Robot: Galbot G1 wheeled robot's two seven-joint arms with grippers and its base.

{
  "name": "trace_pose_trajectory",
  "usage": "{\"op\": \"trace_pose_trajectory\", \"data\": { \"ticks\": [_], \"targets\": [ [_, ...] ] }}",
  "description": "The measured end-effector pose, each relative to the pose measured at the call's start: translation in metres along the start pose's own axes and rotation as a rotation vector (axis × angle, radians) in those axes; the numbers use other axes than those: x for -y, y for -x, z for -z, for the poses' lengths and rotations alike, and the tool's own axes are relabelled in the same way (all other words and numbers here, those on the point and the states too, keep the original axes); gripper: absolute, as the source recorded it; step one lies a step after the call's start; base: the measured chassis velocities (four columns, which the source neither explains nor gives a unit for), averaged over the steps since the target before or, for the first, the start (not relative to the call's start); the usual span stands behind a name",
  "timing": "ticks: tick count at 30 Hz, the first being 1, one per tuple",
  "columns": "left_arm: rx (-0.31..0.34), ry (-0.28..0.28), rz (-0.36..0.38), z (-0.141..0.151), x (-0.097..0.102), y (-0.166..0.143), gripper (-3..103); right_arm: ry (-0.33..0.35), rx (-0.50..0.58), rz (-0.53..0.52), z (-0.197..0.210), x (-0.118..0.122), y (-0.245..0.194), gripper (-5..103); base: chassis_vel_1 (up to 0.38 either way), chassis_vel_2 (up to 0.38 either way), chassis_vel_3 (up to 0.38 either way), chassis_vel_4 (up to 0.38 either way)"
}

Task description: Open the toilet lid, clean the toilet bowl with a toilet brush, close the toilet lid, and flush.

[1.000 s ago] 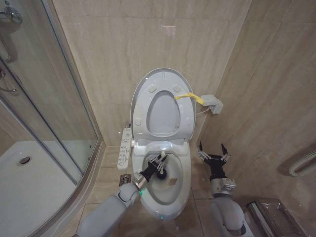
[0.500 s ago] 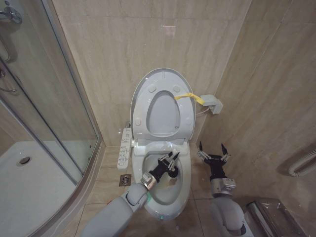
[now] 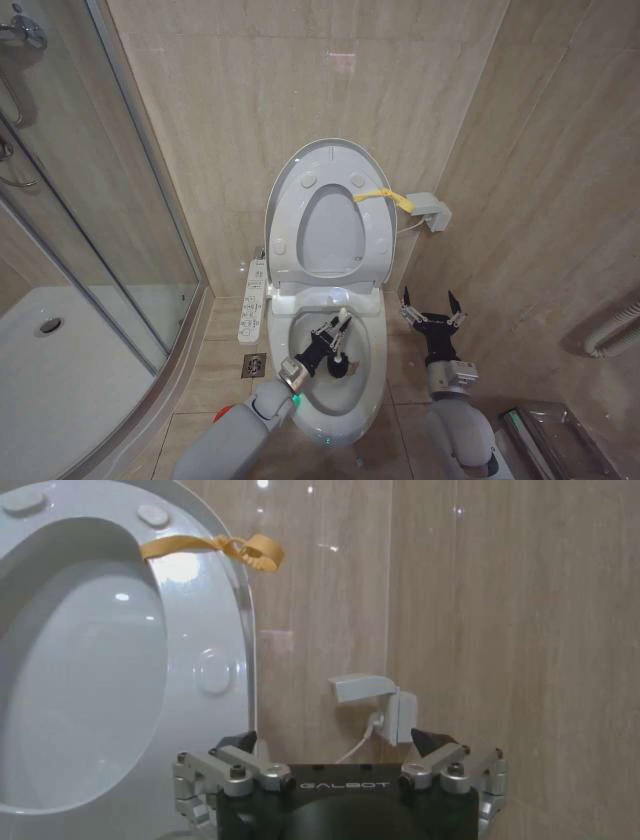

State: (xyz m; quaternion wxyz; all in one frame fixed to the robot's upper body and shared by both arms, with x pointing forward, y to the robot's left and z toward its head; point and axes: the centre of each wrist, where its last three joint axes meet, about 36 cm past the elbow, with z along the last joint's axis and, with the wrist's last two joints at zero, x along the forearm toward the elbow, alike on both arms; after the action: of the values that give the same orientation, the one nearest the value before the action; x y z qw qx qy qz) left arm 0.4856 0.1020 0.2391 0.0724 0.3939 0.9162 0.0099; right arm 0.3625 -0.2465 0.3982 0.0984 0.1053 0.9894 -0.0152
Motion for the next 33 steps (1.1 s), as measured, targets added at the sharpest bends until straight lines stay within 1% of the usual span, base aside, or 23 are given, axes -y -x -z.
{"op": "trace_pose_trajectory", "data": {
  "ticks": [2, 4, 5, 6, 8, 9, 13, 14, 15, 17, 19, 20, 21, 23, 25, 26, 30, 33],
  "targets": [
    [0.002, 0.001, 0.000, 0.001, 0.000, 0.000, 19, 0.000, 0.000, 0.001, 0.000, 0.000, 0.000, 100, 0.000, 0.000, 0.000, 0.000],
    [0.022, 0.000, 0.001, 0.007, 0.000, 0.004, 19, 0.000, 0.000, 0.000, 0.000, 0.000, 0.000, 100, 0.000, 0.000, 0.000, 0.000],
    [0.041, -0.006, -0.005, 0.013, 0.005, 0.008, 19, 0.000, 0.000, 0.000, 0.000, 0.000, 0.000, 100, 0.000, 0.000, 0.000, 0.000],
    [0.041, -0.006, -0.005, 0.013, 0.005, 0.008, 19, 0.000, 0.000, 0.000, 0.000, 0.000, 0.000, 100, 0.000, 0.000, 0.000, 0.000],
    [0.081, -0.024, -0.025, 0.028, 0.021, 0.014, 19, 0.000, 0.000, 0.000, 0.000, 0.000, 0.000, 100, 0.000, 0.000, 0.000, 0.000],
    [0.081, -0.024, -0.025, 0.028, 0.021, 0.014, 19, 0.000, 0.000, 0.000, 0.000, 0.000, 0.000, 100, 0.000, 0.000, 0.000, 0.000],
    [0.122, -0.062, -0.069, 0.049, 0.052, 0.016, 19, 0.000, 0.000, 0.000, 0.000, 0.000, 0.000, 100, 0.000, 0.000, 0.000, 0.000],
    [0.122, -0.062, -0.069, 0.049, 0.052, 0.016, 19, 0.000, 0.000, 0.000, 0.000, 0.000, 0.000, 100, 0.000, 0.000, 0.000, 0.000],
    [0.129, -0.069, -0.075, 0.053, 0.057, 0.016, 19, 0.000, 0.000, 0.000, 0.000, 0.000, 0.000, 100, 0.000, 0.000, 0.000, 0.000],
    [0.139, -0.074, -0.082, 0.056, 0.061, 0.017, 19, 0.000, 0.000, 0.000, 0.000, 0.000, 0.000, 100, 0.000, 0.000, 0.000, 0.000],
    [0.134, -0.072, -0.083, 0.054, 0.059, 0.016, 19, 0.000, 0.000, 0.000, 0.000, 0.000, 0.000, 100, 0.000, 0.000, 0.000, 0.000],
    [0.124, -0.068, -0.080, 0.050, 0.056, 0.015, 19, 0.000, 0.000, 0.000, 0.000, 0.000, 0.000, 100, 0.000, 0.000, 0.000, 0.000],
    [0.106, -0.057, -0.073, 0.042, 0.049, 0.012, 19, 0.000, 0.000, 0.000, 0.000, 0.000, 0.000, 100, 0.000, 0.000, 0.000, 0.000],
    [0.097, -0.052, -0.069, 0.038, 0.045, 0.010, 19, 0.000, 0.000, 0.000, 0.000, 0.000, 0.000, 100, 0.000, 0.000, 0.000, 0.000],
    [0.060, -0.029, -0.047, 0.022, 0.029, 0.003, 19, 0.000, 0.000, 0.000, 0.000, 0.000, 0.000, 100, 0.000, 0.000, 0.000, 0.000],
    [0.054, -0.025, -0.041, 0.019, 0.026, 0.002, 19, 0.000, 0.000, 0.000, 0.000, 0.000, 0.000, 100, 0.000, 0.000, 0.000, 0.000],
    [0.051, -0.017, -0.031, 0.018, 0.021, 0.000, 19, 0.000, 0.000, 0.000, 0.000, 0.000, 0.000, 100, 0.000, 0.000, 0.000, 0.000],
    [0.072, -0.022, -0.039, 0.026, 0.025, 0.003, 19, 0.000, 0.000, 0.000, 0.000, 0.000, 0.000, 100, 0.000, 0.000, 0.000, 0.000]
  ]
}}
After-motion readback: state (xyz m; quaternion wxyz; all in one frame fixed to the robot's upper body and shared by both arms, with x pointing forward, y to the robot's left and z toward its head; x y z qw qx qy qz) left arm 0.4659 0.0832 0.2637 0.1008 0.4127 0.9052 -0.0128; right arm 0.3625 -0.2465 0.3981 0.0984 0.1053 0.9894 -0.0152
